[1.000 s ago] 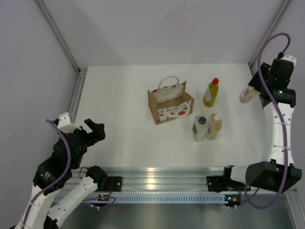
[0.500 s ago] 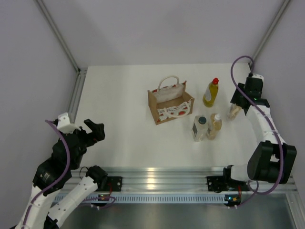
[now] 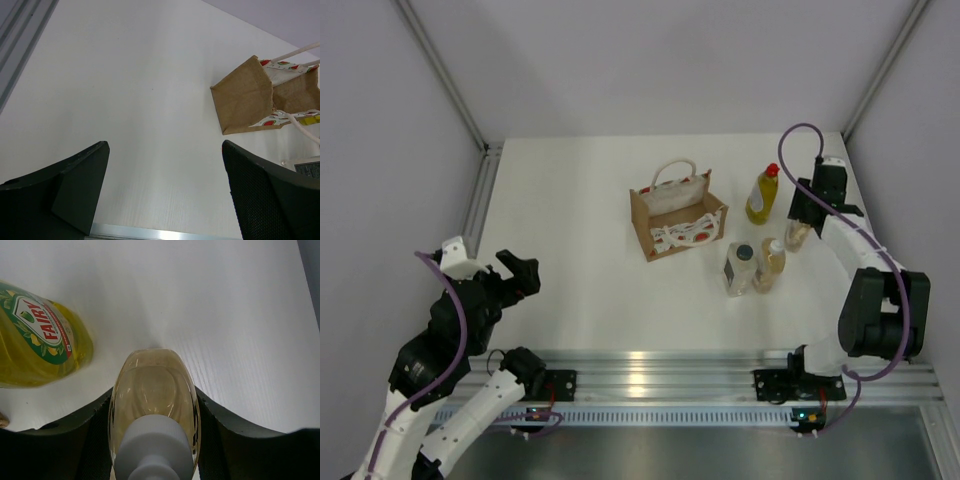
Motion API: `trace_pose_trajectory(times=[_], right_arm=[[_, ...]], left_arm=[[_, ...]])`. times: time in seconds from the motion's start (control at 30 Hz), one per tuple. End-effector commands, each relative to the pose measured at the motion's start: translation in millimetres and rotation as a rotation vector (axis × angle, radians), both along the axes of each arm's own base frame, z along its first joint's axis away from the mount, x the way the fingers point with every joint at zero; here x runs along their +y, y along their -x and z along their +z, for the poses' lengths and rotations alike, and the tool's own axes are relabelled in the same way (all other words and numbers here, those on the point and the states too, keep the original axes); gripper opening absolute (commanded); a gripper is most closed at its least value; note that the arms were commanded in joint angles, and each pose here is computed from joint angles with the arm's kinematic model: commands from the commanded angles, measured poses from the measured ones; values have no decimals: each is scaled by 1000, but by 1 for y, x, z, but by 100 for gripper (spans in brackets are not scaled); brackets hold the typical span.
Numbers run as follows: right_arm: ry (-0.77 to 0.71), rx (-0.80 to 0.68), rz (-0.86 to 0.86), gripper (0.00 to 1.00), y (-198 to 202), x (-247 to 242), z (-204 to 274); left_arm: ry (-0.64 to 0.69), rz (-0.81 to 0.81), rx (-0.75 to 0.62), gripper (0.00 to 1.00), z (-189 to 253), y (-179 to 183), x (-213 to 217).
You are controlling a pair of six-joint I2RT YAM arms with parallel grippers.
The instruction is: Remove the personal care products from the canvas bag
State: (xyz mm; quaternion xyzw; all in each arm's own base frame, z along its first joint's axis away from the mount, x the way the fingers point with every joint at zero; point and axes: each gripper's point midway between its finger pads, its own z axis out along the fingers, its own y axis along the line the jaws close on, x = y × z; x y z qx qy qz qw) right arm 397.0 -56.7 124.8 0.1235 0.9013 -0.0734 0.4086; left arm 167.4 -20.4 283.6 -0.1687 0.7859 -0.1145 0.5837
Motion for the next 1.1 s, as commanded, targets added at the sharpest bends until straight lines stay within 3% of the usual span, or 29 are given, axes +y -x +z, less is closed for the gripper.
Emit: trace_pose_trajectory(times=[0.0,0.1,0.13,0.3,0.33,0.37,0.6,0.7,0.83,1.07], right_arm=[[25,-169,4,8,-30,2,40],[10,-158,1,26,-30,4,39],[0,-155,1,41,-29,6,38],[1,-156,-7,67,-24,6,47],[6,-160,-13,82,-23,5,50],[12,-171,-24,91,-22,3,56],[31,-192,-12,94,3,8,88],[36,-249,19,99,19,18,113],[79,-308,126,99,48,53,142],[98,-381,181,100,99,72,168]], left_arm=[[18,-5,-32,98,6,-2,-2],[17,-5,-31,98,6,-2,-2],[18,-3,-32,98,7,-2,-2],[13,1,-27,98,6,-3,-2],[11,1,-24,98,5,-4,-2],[9,1,-22,98,4,-4,-2],[-8,9,3,98,0,-9,-4],[-19,9,22,98,-3,-12,-6],[-40,7,54,98,-8,-17,-9],[-73,1,103,98,-17,-26,-14]])
